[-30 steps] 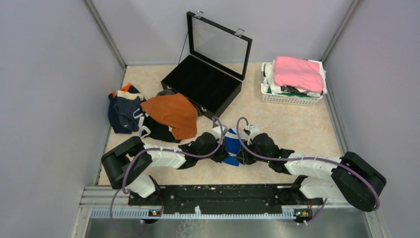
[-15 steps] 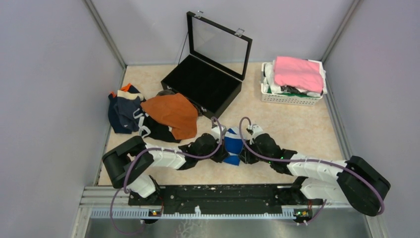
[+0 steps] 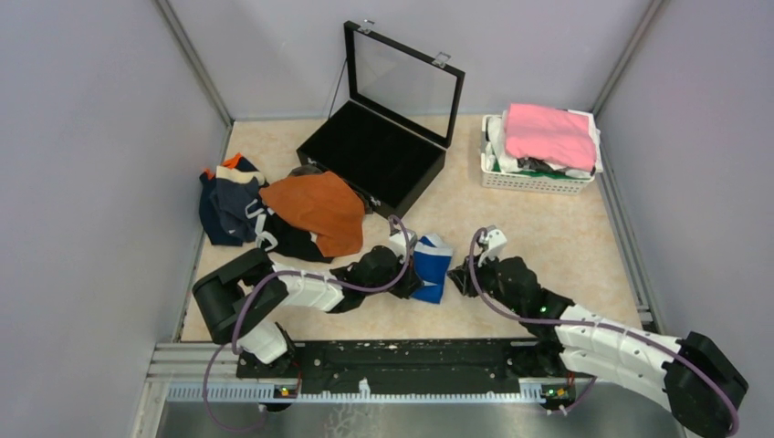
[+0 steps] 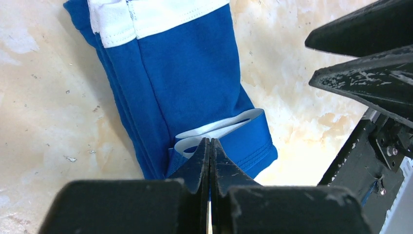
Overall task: Roll the underwear
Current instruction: Roll the underwear to the center of the board.
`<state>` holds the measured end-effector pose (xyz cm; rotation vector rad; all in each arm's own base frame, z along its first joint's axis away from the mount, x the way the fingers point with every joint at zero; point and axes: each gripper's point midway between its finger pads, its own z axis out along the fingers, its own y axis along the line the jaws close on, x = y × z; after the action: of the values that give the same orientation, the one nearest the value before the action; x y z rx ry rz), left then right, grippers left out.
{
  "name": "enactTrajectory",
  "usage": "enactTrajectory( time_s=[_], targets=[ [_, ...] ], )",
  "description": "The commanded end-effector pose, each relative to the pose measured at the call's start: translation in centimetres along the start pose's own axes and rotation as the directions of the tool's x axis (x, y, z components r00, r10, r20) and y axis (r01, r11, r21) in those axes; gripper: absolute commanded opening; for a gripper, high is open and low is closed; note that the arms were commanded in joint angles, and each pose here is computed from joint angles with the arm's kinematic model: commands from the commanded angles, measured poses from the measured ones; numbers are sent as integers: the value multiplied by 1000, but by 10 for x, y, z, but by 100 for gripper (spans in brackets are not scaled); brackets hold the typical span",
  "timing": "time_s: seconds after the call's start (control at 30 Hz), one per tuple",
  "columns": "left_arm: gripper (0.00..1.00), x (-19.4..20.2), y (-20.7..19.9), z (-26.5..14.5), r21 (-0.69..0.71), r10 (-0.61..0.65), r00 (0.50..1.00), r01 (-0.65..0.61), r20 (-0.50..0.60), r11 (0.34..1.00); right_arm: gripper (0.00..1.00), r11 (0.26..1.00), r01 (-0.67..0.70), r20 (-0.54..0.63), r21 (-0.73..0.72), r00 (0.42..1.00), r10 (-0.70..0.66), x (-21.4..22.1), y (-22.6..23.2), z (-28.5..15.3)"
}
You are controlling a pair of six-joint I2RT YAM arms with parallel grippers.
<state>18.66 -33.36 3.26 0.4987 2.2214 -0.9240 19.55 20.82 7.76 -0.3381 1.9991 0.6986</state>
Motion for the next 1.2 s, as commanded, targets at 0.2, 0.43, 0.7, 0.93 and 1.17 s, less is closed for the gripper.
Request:
enactTrajectory(
  time_s=[0.2,0.43,0.7,0.93,1.17],
  targets=[
    [0,58,45,-7,-151,-35,984,8,-177,989,47,839,538,153,-81,838,-523,-68,25,9],
    [0,59,45,-9,-154,-40,983,12,-179,988,48,370,897,150,-242,412,-899,-15,54,-3],
    [0,56,46,-8,-164,-30,984,1,-176,986,47,157,936,265,-314,245,-933,29,69,-12],
    [0,57,48,-5,-172,-27,982,-6,-188,985,49,87,935,235,-344,175,-956,54,67,-2],
    [0,59,49,-6,-174,-31,981,-2,-190,985,51,-3,962,183,-273,49,-982,60,56,12]
  ],
)
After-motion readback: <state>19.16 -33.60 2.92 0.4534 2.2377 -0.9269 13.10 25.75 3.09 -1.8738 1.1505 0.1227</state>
